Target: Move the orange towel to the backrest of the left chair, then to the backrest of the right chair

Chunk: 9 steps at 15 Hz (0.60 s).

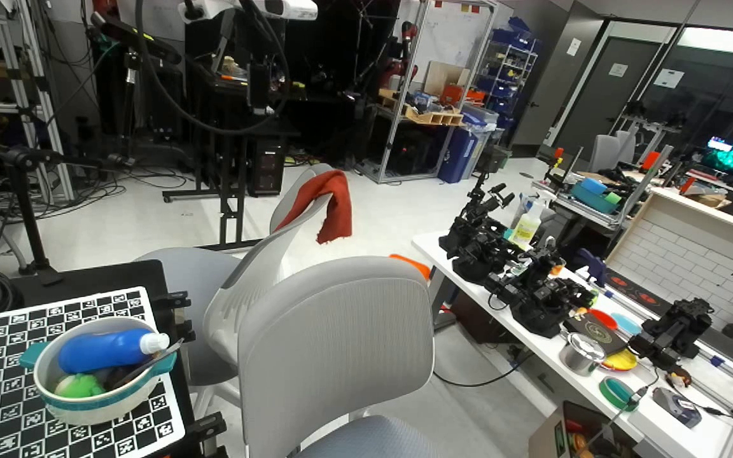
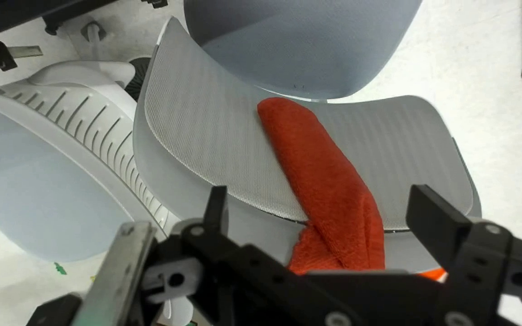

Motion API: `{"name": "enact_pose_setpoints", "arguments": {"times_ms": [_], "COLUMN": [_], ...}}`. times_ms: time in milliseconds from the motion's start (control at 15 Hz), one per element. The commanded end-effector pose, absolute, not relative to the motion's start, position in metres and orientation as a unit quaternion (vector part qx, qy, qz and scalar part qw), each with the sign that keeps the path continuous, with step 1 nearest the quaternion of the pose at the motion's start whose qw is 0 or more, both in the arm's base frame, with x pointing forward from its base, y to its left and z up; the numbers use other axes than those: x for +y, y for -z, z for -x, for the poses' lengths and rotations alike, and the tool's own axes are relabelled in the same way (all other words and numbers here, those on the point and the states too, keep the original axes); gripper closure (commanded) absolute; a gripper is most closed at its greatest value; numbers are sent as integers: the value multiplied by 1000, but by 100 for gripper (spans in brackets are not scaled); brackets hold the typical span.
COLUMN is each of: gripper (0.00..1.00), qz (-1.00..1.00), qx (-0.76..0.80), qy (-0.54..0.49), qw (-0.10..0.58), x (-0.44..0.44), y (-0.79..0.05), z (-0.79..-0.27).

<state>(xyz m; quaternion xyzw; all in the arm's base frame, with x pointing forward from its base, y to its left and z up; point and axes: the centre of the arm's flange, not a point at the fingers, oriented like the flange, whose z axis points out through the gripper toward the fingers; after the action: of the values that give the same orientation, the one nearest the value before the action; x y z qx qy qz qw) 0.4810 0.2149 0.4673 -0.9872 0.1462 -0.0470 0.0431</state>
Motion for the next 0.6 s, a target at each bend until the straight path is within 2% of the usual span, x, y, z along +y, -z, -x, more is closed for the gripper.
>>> {"name": "enact_pose_setpoints", "arguments": {"times_ms": [0, 267, 533], "gripper": [0, 0, 0], "qz": [985, 984, 983], "qx": [145, 128, 115], "qy": [61, 96, 113], "qw": [65, 77, 83], "x": [211, 208, 196], "y": [-463, -465, -469], "z": [-468, -488, -535]}}
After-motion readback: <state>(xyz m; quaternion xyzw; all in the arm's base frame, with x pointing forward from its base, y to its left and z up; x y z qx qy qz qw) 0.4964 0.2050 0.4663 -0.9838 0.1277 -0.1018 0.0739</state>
